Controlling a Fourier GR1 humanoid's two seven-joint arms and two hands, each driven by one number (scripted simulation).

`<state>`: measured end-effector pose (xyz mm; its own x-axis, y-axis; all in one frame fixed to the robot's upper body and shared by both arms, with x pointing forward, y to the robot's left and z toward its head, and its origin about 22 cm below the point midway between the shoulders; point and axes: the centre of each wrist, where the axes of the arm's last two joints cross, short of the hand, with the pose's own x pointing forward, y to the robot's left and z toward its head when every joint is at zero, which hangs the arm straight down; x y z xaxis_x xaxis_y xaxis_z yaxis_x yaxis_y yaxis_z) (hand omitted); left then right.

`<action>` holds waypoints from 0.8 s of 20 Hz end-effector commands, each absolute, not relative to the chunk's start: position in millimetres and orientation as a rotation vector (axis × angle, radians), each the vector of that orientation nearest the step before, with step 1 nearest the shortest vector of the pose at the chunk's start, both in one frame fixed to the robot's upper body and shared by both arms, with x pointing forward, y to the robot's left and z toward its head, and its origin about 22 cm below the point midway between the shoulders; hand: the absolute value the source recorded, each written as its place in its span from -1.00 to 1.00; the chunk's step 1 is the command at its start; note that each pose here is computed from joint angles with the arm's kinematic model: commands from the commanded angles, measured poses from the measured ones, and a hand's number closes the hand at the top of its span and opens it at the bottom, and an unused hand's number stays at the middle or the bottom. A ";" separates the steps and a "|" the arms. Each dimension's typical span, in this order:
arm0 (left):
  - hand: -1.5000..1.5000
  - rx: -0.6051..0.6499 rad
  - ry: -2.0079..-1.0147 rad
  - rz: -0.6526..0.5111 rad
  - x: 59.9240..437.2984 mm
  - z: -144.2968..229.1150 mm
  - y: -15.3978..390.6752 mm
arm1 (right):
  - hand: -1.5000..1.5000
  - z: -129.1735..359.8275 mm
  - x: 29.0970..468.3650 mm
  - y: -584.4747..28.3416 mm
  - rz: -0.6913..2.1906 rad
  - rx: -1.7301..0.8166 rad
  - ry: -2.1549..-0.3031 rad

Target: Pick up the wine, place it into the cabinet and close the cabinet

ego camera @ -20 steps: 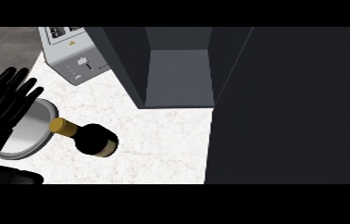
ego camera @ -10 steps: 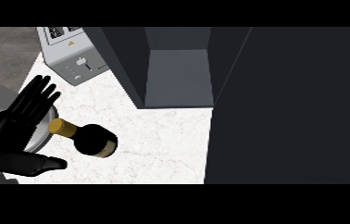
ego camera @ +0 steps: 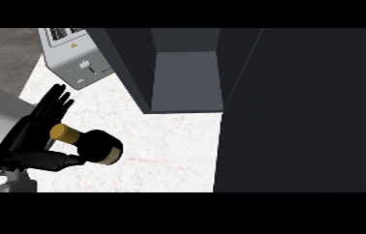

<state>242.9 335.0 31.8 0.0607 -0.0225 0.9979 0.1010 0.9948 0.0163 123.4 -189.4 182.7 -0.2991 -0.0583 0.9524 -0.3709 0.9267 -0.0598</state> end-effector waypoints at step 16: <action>-1.00 -0.135 -1.449 -0.116 237.6 -55.8 334.7 | -1.00 212.0 74.9 -208.9 0.321 0.366 -1.941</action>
